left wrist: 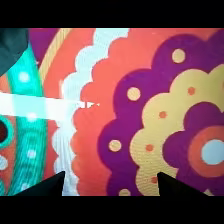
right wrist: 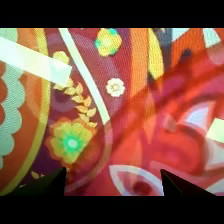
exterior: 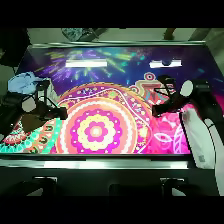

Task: Fold the shirts.

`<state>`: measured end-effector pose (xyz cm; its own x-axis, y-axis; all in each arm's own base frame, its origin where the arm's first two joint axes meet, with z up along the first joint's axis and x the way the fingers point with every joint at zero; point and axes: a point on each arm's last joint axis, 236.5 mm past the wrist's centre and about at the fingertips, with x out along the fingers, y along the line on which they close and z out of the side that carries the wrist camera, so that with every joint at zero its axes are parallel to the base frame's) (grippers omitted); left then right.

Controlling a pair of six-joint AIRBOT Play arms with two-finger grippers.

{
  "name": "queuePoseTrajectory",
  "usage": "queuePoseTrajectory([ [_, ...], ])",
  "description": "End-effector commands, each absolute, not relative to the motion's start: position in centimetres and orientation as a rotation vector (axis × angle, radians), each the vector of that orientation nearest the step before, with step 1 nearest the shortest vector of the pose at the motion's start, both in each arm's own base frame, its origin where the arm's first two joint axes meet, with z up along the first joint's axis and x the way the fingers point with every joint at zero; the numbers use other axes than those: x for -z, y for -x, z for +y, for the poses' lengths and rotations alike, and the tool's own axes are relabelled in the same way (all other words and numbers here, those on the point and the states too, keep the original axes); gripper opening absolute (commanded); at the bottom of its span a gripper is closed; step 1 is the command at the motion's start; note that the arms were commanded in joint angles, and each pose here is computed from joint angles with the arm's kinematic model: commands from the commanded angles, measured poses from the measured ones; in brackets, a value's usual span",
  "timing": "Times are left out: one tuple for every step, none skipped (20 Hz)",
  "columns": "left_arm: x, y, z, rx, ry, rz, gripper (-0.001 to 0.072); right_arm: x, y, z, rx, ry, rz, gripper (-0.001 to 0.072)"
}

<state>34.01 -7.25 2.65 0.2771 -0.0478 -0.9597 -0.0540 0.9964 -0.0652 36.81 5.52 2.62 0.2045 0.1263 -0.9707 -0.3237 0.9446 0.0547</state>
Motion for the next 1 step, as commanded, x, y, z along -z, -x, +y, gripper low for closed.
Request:
queuePoseTrajectory([
  [-2.66, -34.00, -7.27, -0.003, 0.091, 1.290, 0.0700, -2.59, -36.77, 5.54, -0.316, 0.174, 1.332, 0.0664],
])
